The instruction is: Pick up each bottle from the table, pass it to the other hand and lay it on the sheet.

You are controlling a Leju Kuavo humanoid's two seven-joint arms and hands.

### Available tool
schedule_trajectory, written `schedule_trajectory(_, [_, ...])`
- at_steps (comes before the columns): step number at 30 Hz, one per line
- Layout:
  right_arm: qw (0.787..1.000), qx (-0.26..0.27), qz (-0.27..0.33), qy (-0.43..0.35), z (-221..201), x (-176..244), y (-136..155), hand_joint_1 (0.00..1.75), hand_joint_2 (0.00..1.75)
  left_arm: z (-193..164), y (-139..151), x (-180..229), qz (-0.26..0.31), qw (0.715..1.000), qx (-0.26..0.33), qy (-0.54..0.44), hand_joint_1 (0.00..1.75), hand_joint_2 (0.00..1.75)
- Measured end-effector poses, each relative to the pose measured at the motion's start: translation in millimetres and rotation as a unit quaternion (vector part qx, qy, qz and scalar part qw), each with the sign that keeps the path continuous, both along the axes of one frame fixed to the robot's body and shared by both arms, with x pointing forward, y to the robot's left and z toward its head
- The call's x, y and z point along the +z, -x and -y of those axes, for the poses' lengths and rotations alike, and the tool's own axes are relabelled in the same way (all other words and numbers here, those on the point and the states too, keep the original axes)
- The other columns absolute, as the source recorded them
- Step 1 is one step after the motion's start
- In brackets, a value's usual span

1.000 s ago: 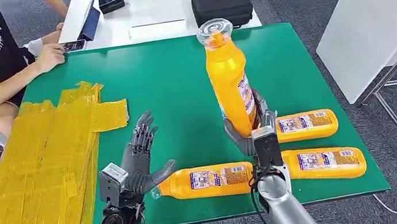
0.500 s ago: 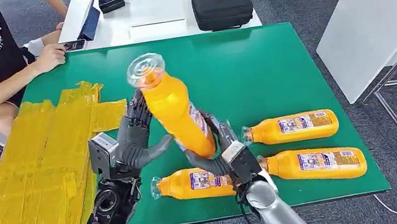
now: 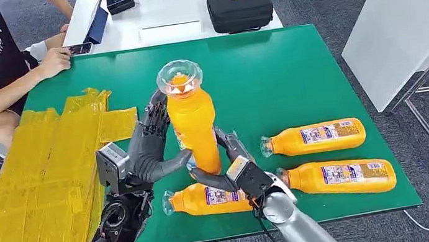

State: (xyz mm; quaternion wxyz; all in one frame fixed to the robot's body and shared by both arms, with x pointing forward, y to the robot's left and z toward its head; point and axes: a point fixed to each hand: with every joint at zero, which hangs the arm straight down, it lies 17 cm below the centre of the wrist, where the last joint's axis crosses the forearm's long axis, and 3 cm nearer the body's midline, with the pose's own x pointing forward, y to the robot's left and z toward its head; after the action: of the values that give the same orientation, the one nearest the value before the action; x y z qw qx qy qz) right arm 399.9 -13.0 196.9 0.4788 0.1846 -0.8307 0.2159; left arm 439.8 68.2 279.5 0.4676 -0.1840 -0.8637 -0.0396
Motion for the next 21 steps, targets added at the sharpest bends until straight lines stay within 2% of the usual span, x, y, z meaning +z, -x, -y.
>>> schedule_trajectory(7, [0.999, 0.007, 0.005, 0.046, -12, -17, 7, 1.75, 1.75, 14, 9, 5, 0.006, 1.0, -0.023, -0.004, 0.0, 1.75])
schedule_trajectory(11, [0.998, -0.015, 0.013, 0.067, -10, -23, 3, 1.75, 1.75, 19, 9, 3, -0.003, 0.999, -0.033, -0.01, 0.0, 1.75])
schedule_trajectory(21, [0.997, -0.032, 0.011, 0.07, -5, -29, 5, 1.75, 1.75, 21, 10, 0, -0.008, 0.999, -0.036, -0.013, 0.0, 1.75])
